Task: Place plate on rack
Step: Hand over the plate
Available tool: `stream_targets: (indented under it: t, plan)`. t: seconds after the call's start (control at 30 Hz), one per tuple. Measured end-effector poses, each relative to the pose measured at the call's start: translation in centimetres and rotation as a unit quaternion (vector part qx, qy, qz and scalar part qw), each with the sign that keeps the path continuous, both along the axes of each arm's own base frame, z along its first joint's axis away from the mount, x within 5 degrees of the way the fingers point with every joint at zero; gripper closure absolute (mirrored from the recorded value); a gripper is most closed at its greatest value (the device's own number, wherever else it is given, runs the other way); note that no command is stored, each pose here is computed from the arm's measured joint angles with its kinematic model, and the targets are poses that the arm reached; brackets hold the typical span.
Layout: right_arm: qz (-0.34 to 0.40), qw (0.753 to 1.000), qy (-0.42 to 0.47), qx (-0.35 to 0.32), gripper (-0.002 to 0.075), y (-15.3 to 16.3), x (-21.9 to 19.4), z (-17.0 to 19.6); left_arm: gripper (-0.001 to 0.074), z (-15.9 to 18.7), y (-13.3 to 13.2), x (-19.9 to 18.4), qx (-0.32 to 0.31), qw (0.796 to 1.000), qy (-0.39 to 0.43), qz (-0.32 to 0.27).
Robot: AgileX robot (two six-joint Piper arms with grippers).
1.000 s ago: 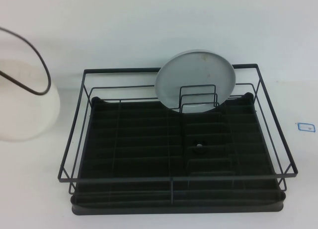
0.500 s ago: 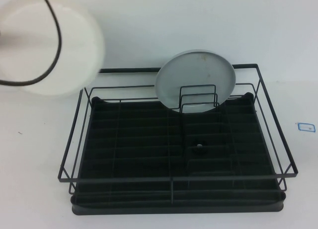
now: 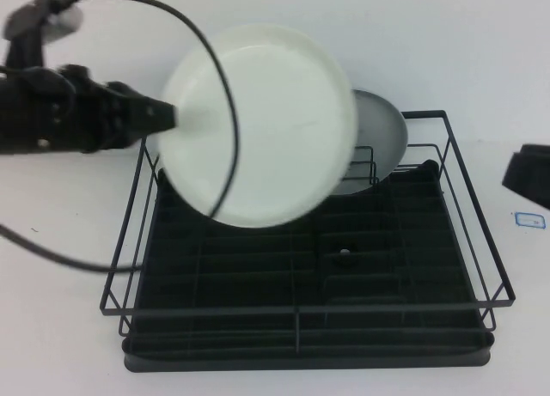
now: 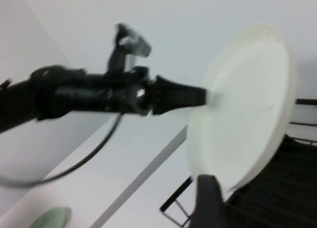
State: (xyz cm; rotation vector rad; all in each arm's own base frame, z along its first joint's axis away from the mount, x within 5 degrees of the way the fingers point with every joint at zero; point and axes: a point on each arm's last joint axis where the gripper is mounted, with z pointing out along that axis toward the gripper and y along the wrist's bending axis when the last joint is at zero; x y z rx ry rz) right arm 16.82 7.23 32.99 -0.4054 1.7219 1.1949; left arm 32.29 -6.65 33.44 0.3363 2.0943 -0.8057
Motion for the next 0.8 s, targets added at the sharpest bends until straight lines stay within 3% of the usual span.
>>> stream_targets:
  t: [0.07, 0.23, 0.6, 0.7, 0.8]
  plan:
    - [-0.011, 1.0, 0.015, 0.003, 0.021, -0.2, 1.2, -0.6, 0.0729, -0.2, -1.5, -0.4, -0.017, 1.0, -0.01, -0.024]
    - [-0.009, 0.999, 0.041, 0.001, 0.0182, 0.3, 3.8, -1.1, 0.0729, -0.5, -4.2, -1.1, -0.01, 0.998, -0.021, -0.067]
    - [0.019, 0.998, 0.059, -0.023, 0.0178, 3.2, 8.3, -2.1, 0.0729, -0.6, -5.5, -1.3, -0.013, 0.996, -0.022, -0.082]
    - [0.017, 0.996, 0.081, -0.027, 0.0192, 3.3, 9.2, -3.3, 0.0729, -0.6, -5.5, -1.3, -0.013, 0.996, -0.022, -0.082]
    - [0.02, 0.995, 0.096, -0.027, 0.026, 3.4, 9.7, -4.2, 0.0729, -0.6, -5.5, -1.3, -0.008, 0.996, -0.028, -0.087]
